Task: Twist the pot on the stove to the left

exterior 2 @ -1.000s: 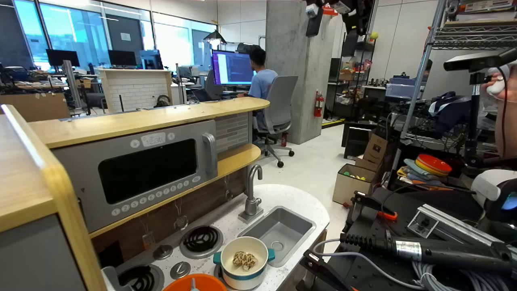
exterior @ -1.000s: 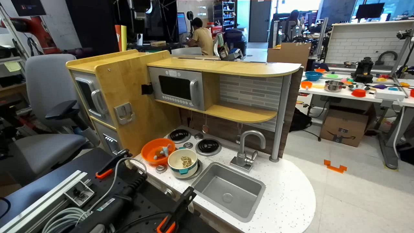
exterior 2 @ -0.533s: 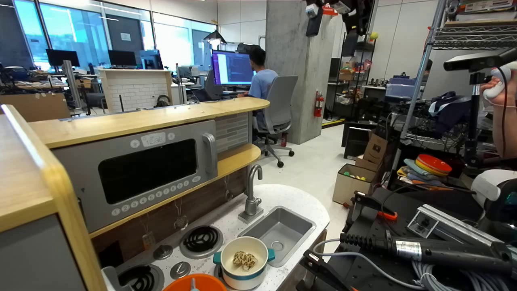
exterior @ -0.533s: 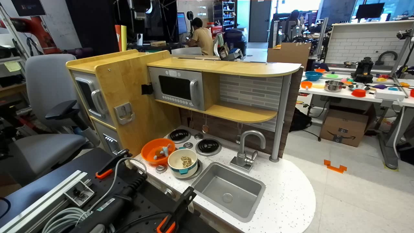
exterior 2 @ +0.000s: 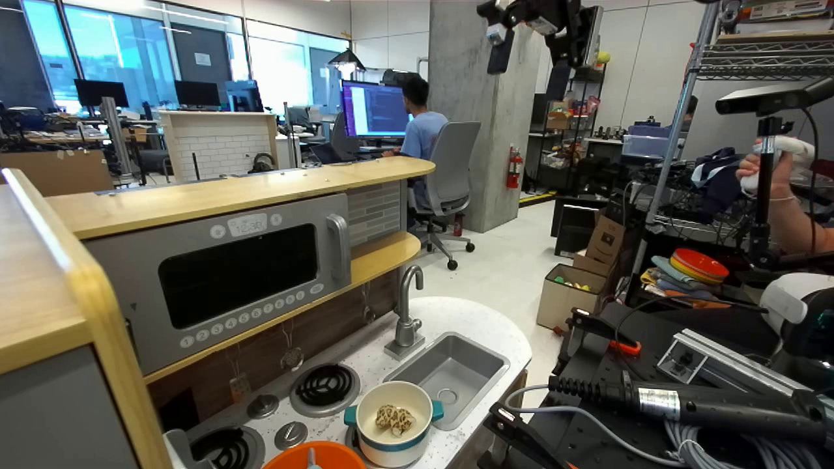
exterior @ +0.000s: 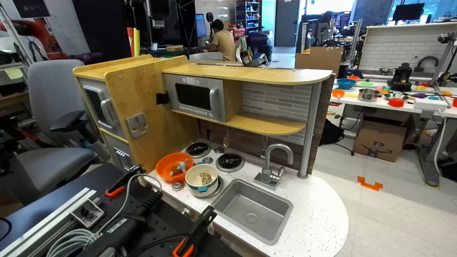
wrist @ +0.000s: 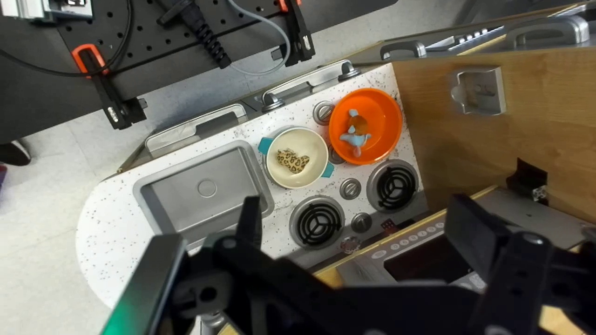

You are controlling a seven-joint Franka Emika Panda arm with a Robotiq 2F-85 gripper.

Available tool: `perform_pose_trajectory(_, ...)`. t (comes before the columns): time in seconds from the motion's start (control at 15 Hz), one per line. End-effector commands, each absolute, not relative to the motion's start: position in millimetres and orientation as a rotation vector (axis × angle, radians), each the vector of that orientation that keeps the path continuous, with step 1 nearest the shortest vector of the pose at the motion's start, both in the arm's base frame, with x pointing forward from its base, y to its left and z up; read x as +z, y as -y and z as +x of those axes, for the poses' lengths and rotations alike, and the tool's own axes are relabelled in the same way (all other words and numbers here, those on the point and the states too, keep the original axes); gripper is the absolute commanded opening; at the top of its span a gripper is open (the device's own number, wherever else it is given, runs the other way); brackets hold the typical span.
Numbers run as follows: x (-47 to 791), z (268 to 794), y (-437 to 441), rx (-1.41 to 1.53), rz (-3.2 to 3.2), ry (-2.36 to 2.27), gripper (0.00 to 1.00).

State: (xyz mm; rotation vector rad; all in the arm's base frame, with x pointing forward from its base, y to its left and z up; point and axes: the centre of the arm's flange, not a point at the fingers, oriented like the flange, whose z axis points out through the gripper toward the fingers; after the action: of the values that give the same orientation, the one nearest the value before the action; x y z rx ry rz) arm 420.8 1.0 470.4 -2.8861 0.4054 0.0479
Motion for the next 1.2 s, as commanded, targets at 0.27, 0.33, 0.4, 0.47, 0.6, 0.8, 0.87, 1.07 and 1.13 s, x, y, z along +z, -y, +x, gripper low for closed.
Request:
perform_pose_trajectory(0.27,396,467,1,-0.007,-3.056,-0.443,1.00)
perform_pose_trajectory(0.33,379,472,-3,0.010,-3.085,-0.447,1.00)
perform_pose_trajectory(0.4,366,475,-8,0.025,-3.106,-0.420,1.00)
perform_pose_trajectory(0.47,353,478,-13,0.041,-3.126,-0.390,1.00)
perform_pose_trajectory(0.6,326,485,-26,0.104,-3.163,-0.342,1.00)
perform_pose_trajectory(0.8,295,496,-43,0.163,-3.202,-0.276,1.00)
perform_pose_trajectory(0.87,287,500,-47,0.161,-3.215,-0.265,1.00)
perform_pose_trajectory(1.07,267,516,-56,0.150,-3.234,-0.271,1.00)
perform_pose_trajectory(1.13,257,521,-57,0.168,-3.242,-0.283,1.00)
